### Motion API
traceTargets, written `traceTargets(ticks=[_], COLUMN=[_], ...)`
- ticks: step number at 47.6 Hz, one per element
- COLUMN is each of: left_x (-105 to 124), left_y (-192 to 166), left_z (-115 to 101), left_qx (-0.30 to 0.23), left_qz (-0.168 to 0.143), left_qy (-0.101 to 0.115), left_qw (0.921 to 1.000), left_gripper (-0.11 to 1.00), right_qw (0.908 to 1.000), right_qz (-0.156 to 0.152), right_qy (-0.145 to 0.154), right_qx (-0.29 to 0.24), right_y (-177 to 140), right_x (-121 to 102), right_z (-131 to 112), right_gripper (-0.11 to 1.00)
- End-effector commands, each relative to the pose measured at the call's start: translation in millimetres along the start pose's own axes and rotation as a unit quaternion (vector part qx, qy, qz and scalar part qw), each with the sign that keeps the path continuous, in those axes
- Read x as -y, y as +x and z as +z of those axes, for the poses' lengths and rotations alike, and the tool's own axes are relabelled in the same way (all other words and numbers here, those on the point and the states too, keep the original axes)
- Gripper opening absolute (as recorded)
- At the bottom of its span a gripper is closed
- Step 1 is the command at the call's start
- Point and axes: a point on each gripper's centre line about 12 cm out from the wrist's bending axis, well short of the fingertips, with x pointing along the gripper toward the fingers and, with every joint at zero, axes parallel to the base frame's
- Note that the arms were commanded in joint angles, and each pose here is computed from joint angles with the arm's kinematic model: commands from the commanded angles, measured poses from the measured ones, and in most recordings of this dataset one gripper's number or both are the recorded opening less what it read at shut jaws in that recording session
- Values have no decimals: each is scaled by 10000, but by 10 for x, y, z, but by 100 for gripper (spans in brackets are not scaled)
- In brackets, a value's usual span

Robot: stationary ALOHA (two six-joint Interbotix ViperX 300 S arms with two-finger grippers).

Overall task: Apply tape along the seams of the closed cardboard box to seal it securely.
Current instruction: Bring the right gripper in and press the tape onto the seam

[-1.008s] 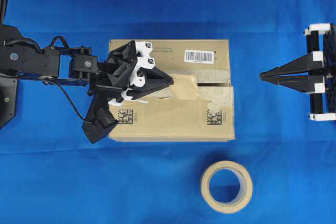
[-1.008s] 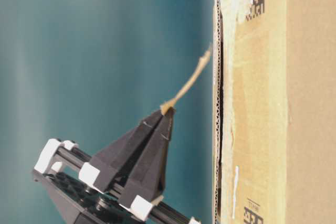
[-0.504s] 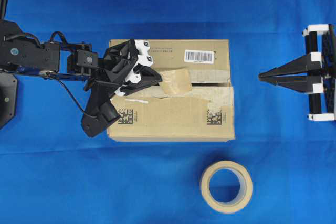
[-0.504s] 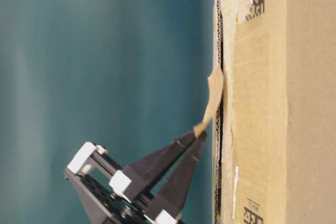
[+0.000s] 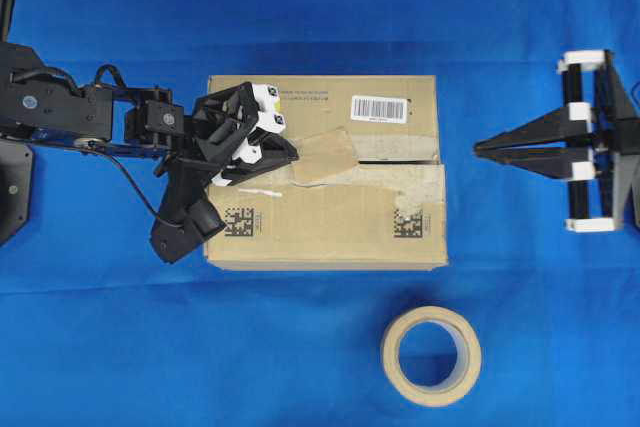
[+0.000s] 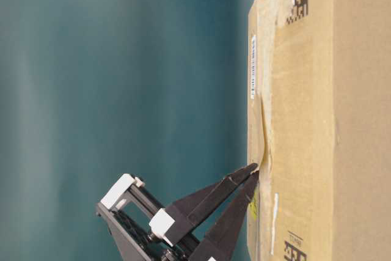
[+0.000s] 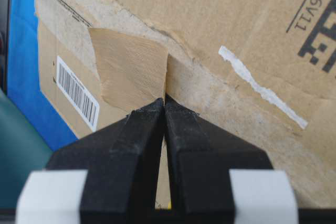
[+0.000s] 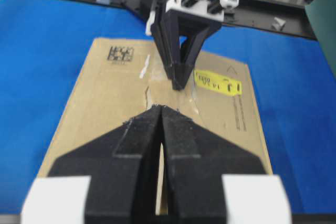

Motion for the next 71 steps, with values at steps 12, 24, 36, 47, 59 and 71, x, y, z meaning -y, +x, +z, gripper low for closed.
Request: traceTargets(ticks=[12, 24, 36, 47, 59, 71], left_x=[-44, -46, -43, -43, -32, -31], left_y=[-23, -23, -23, -19, -19, -19], left_z=[22, 34, 56, 68, 82, 88], left_qx=[33, 50, 75, 87, 103, 109], left_qz=[79, 98, 100, 97, 85, 83], left_qy=[-21, -27, -9, -8, 6, 11], left_qw=[10000, 9999, 9999, 9999, 9999, 9999], left_gripper=[0, 0, 0, 0, 0, 0], right_qw=[9996, 9992, 9985, 9980, 9959, 9934], right_qz=[-185, -274, -376, -408, -490, -560], right_qy=[155, 304, 361, 385, 494, 647], right_qx=[120, -29, -146, -290, -577, -765], right_y=[342, 666, 954, 1193, 1458, 1560], right_x=[84, 126, 193, 218, 246, 239], right_z=[216, 231, 199, 131, -193, -394], right_gripper=[-1, 33, 55, 49, 48, 48])
